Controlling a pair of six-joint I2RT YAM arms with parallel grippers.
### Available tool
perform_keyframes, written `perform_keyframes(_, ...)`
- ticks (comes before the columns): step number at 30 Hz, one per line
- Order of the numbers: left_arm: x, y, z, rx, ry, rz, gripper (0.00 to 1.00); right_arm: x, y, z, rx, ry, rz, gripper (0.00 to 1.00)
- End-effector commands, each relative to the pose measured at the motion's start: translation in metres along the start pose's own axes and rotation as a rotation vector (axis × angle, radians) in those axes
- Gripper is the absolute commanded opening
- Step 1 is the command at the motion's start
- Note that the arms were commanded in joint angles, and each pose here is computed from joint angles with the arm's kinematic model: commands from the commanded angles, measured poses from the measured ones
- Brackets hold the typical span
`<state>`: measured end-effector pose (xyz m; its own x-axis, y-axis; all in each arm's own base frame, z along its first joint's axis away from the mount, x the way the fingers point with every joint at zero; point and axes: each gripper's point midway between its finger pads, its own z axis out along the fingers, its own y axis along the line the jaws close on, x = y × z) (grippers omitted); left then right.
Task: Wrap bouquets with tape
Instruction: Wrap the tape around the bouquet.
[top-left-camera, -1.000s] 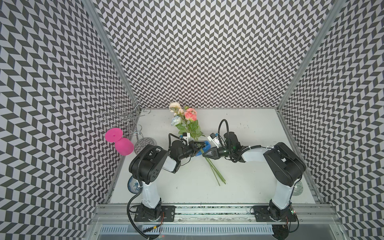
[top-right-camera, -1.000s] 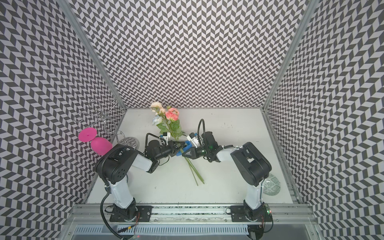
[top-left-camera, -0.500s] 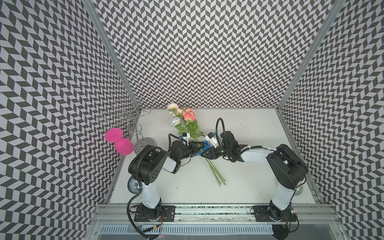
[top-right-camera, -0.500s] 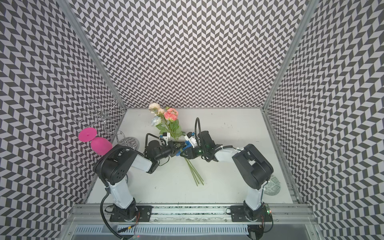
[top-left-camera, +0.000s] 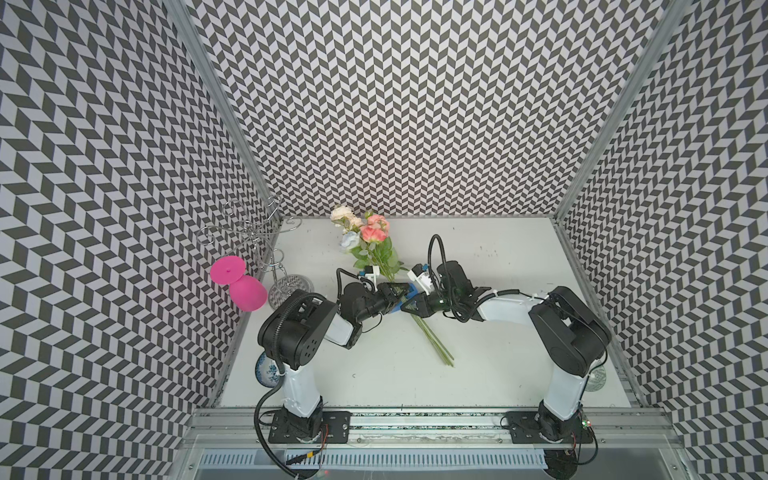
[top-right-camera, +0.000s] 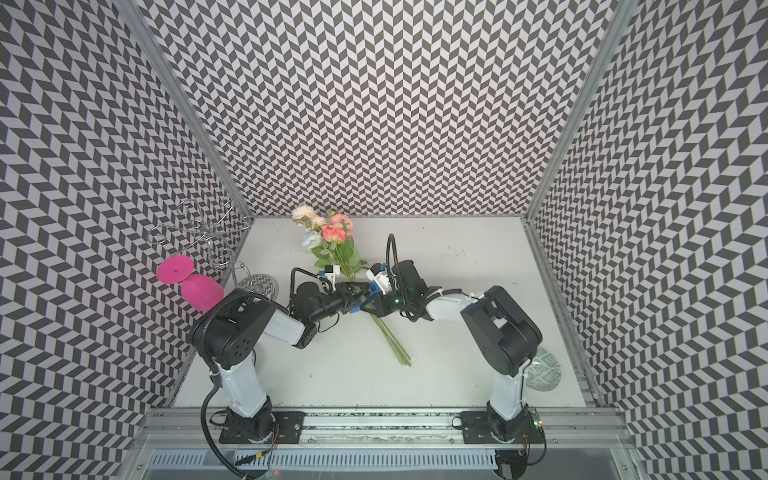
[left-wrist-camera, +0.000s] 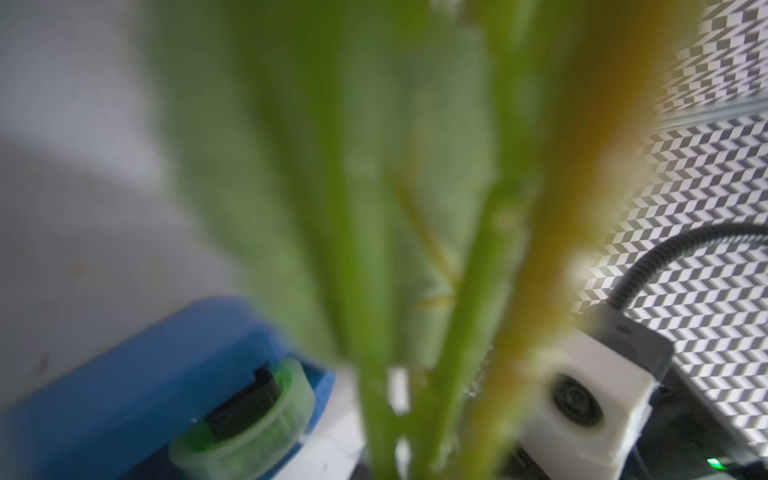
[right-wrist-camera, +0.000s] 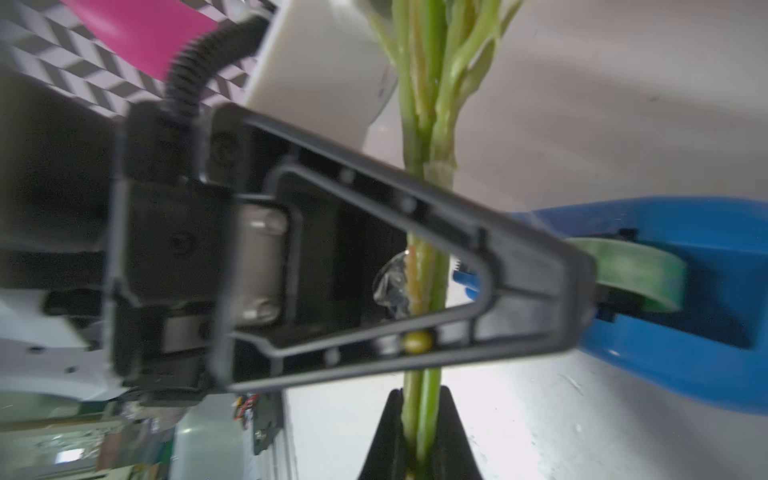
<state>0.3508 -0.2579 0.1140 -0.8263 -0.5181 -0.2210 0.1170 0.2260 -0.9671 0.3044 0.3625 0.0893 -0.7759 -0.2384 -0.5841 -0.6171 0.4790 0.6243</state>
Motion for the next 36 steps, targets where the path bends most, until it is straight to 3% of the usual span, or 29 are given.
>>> perform_keyframes(1,-0.005,-0.007,0.003,-0.051,0.003,0.057,0.42,-0.010,-0.012,-0.002,0.218,-0.013,-0.114,0.00)
perform_keyframes(5,-0.007,0.009,0.007,-0.221,0.020,0.103,0.51,-0.016,-0.001,0.006,0.366,-0.024,-0.194,0.00)
perform_keyframes(9,-0.008,0.013,0.014,-0.307,0.049,0.144,0.50,-0.021,0.015,0.012,0.433,-0.043,-0.259,0.00)
perform_keyframes(12,-0.007,0.015,0.018,-0.313,0.067,0.139,0.39,-0.017,0.026,0.020,0.460,-0.033,-0.309,0.00)
perform_keyframes(14,-0.006,0.014,0.018,-0.310,0.073,0.139,0.20,-0.012,0.028,0.025,0.448,-0.014,-0.313,0.01)
perform_keyframes(17,-0.007,0.013,0.017,-0.310,0.073,0.138,0.01,-0.006,0.024,0.026,0.437,-0.007,-0.301,0.04)
perform_keyframes(18,-0.007,0.012,0.017,-0.309,0.073,0.141,0.00,-0.005,0.023,0.026,0.427,-0.003,-0.291,0.06)
perform_keyframes(21,-0.009,0.013,0.012,-0.313,0.068,0.137,0.00,-0.008,0.027,0.020,0.315,-0.010,-0.229,0.29)
perform_keyframes(23,-0.011,0.015,0.006,-0.321,0.063,0.133,0.00,-0.017,0.029,0.007,0.227,-0.050,-0.173,0.38)
perform_keyframes(28,-0.015,0.023,-0.006,-0.353,0.059,0.145,0.00,-0.042,0.013,-0.030,0.138,-0.202,-0.018,0.44)
perform_keyframes(36,-0.012,0.027,-0.010,-0.355,0.068,0.134,0.00,-0.041,-0.046,-0.014,0.307,-0.167,0.088,0.43)
